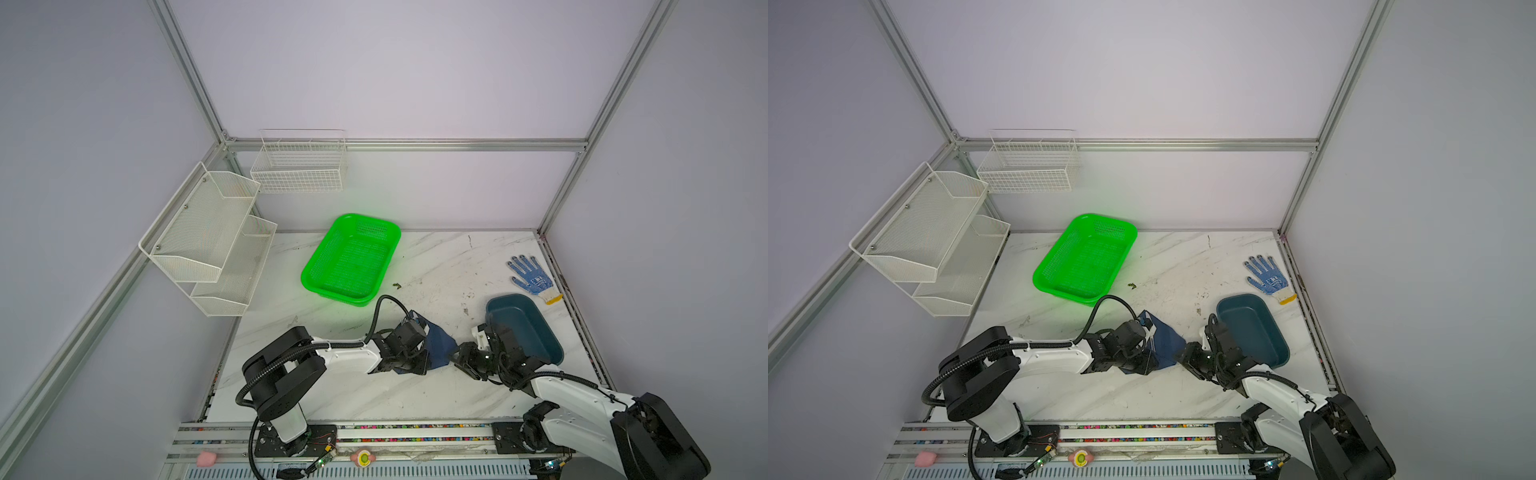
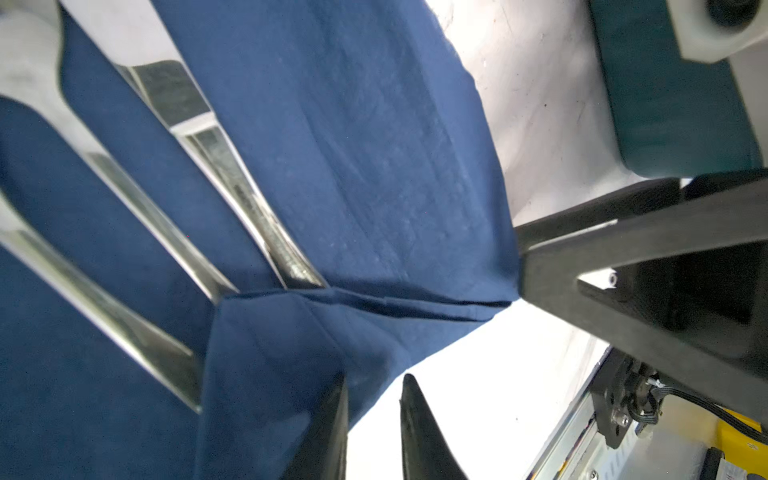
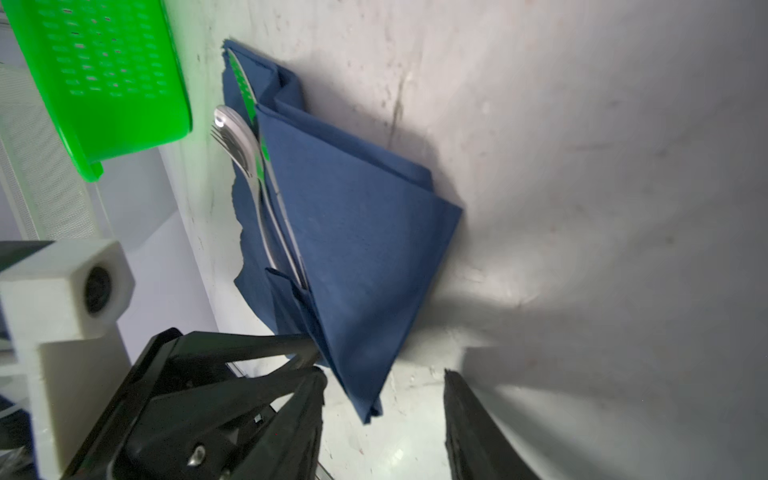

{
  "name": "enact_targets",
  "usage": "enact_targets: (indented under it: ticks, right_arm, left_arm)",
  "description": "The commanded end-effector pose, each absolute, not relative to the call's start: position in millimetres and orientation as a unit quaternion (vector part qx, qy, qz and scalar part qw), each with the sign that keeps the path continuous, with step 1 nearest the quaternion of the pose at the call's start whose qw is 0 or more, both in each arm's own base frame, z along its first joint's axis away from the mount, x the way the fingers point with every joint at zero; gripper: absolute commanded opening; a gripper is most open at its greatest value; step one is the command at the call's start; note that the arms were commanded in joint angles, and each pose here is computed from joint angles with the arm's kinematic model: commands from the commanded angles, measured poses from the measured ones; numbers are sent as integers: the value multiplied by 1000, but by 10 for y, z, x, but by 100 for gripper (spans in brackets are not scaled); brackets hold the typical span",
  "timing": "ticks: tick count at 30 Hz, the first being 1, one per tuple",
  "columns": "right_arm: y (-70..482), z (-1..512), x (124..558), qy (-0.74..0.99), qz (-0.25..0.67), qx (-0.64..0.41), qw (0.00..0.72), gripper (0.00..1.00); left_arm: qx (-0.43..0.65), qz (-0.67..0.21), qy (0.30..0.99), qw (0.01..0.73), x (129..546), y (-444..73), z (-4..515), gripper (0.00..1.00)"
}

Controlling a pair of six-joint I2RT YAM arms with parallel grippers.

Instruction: Place the utensils on the paper napkin and roll it up

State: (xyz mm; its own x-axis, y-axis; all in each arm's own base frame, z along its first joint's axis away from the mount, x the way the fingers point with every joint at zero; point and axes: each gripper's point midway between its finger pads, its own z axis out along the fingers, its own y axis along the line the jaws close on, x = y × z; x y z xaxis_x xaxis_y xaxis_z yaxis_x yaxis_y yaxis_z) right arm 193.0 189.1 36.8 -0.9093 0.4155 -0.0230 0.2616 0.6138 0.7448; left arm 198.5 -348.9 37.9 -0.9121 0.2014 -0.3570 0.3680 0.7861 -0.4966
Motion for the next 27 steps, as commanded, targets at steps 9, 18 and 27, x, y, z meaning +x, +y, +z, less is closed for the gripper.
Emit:
enact_targets:
  ticks: [9, 18, 27]
  right_arm:
    - [2083, 615, 2275, 836, 488, 194, 162, 48]
    - [2205, 1051, 2404, 815, 523, 128, 215, 45]
    - [2205, 982, 2386, 838, 493, 100, 211, 23]
  left_arm:
    - [167, -320, 915, 180, 2148, -3751, 718, 24]
    - [165, -319, 916, 180, 2150, -3751, 699, 24]
    - [152, -317, 918, 185, 2170, -3716, 719, 22]
